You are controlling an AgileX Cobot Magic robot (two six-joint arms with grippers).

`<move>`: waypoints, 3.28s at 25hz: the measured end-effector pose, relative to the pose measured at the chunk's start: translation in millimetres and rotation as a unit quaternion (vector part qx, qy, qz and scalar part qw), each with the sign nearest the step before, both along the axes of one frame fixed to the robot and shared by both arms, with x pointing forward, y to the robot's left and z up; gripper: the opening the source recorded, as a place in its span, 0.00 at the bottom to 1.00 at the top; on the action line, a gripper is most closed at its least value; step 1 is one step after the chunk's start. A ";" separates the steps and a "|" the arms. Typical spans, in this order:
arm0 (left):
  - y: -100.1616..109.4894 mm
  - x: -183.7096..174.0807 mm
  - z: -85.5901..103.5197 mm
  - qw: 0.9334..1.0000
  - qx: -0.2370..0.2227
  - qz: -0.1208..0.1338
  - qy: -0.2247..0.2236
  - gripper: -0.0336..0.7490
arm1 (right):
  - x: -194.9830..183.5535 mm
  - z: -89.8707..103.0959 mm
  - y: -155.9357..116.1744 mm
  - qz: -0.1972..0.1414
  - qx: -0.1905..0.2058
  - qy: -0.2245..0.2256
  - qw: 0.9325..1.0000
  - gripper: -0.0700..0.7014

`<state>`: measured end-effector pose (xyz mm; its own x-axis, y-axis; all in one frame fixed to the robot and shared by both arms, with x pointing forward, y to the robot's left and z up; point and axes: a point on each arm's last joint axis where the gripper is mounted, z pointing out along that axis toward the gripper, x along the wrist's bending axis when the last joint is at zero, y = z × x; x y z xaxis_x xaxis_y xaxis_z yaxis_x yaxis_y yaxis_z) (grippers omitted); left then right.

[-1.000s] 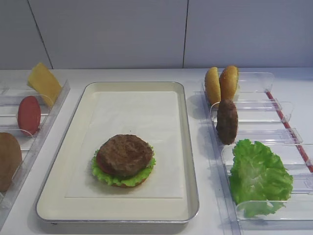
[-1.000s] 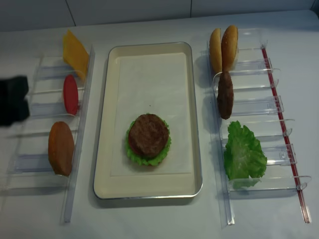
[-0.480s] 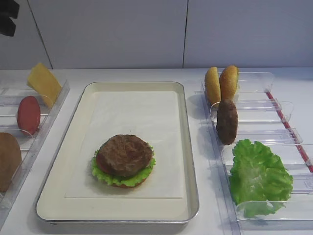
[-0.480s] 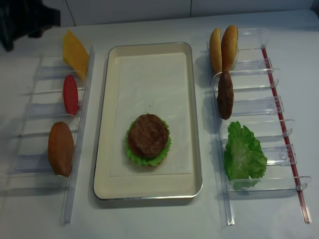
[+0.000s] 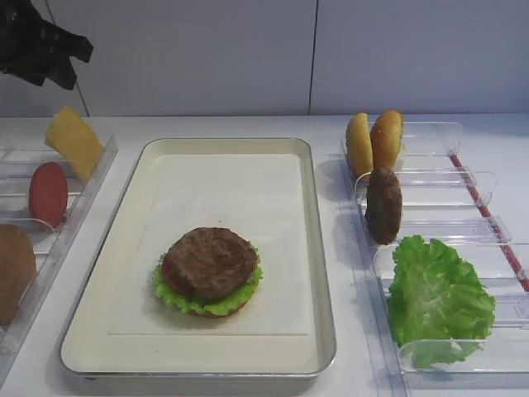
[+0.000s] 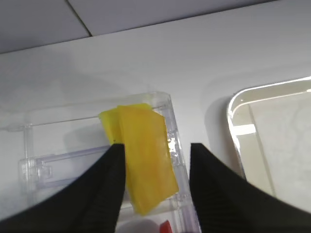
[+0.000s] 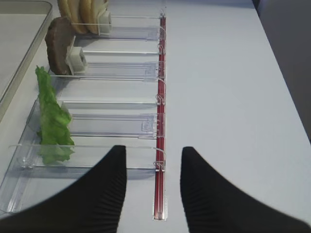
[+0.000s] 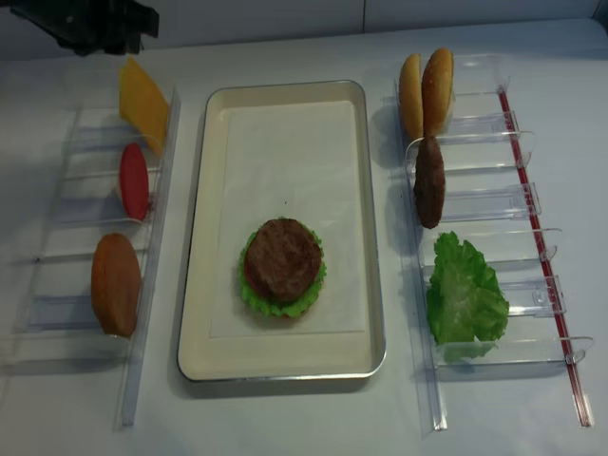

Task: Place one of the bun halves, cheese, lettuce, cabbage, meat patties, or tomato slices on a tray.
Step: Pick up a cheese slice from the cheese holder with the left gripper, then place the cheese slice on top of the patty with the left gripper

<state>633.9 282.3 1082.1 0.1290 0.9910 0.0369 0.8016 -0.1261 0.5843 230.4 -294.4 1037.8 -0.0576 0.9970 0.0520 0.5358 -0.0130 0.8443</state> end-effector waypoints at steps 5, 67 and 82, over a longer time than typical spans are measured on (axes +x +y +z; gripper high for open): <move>8.2 19.0 -22.8 1.000 0.001 0.011 0.022 0.43 | 0.0 0.0 0.0 0.000 0.000 0.000 1.000 0.48; -34.5 -144.0 21.2 0.992 -0.129 0.006 -0.009 0.04 | 0.0 0.0 0.0 0.002 -0.003 0.000 1.000 0.48; -87.7 -174.3 -7.0 0.952 -0.305 -0.005 -0.031 0.04 | 0.0 0.0 0.0 0.002 -0.003 0.000 1.000 0.48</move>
<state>459.6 194.7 1075.1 0.1551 0.8292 -0.5370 0.7642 0.2437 0.5971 230.4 -294.4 1037.8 -0.0621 0.9971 0.0450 0.5353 -0.0048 0.8447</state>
